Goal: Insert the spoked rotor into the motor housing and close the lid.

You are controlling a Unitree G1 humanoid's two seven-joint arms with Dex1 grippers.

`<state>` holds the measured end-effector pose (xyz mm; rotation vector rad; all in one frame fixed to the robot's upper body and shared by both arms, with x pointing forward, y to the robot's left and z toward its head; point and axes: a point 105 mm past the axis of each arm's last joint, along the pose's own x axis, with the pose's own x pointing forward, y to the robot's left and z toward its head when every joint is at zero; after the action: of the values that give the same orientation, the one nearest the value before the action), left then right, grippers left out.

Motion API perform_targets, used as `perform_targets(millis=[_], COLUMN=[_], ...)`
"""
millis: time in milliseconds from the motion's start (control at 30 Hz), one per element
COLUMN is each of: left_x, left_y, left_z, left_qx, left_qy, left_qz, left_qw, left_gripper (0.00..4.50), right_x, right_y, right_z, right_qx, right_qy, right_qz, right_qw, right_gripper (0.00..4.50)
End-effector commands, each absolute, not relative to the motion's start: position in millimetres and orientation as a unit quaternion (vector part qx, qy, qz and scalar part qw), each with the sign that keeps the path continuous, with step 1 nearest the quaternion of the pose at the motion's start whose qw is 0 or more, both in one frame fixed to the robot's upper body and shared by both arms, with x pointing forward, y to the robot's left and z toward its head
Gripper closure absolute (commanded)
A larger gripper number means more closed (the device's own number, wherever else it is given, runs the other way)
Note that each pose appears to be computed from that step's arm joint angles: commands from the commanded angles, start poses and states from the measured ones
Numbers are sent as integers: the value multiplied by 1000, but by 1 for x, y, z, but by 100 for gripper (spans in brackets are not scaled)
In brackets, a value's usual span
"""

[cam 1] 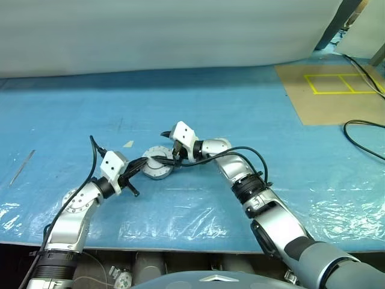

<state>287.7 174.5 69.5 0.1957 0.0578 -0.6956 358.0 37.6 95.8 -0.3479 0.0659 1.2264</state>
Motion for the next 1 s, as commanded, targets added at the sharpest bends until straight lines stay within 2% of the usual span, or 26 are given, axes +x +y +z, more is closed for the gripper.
perform_targets(millis=[33, 133, 267, 500, 700, 800, 933, 1000], left_x=[277, 277, 276, 277, 279, 280, 281, 281], left_y=[169, 169, 169, 168, 172, 174, 175, 176], left_z=[47, 48, 48, 50, 50, 51, 52, 52], left_qx=[85, 84, 84, 85, 88, 90, 91, 93], left_qy=[80, 79, 80, 79, 78, 77, 75, 75], left_qz=[-361, -360, -360, -359, -349, -344, -342, -341], left_qw=[925, 926, 926, 926, 930, 932, 932, 932], left_gripper=[450, 450, 450, 450, 450, 450, 450, 450], right_x=[362, 362, 362, 341, 331, 322, 323, 323], right_y=[32, 29, 24, 19, 24, 37, 49, 52], right_z=[83, 81, 78, 62, 58, 59, 64, 69], right_qx=[-129, -60, -18, 41, 88, 152, 234, 264], right_qy=[106, 164, 215, 340, 381, 403, 414, 419], right_qz=[559, 551, 539, 541, 532, 529, 504, 502], right_qw=[812, 816, 814, 768, 751, 732, 721, 710], right_gripper=[3, 3, 3, 3, 3, 3, 3, 42])
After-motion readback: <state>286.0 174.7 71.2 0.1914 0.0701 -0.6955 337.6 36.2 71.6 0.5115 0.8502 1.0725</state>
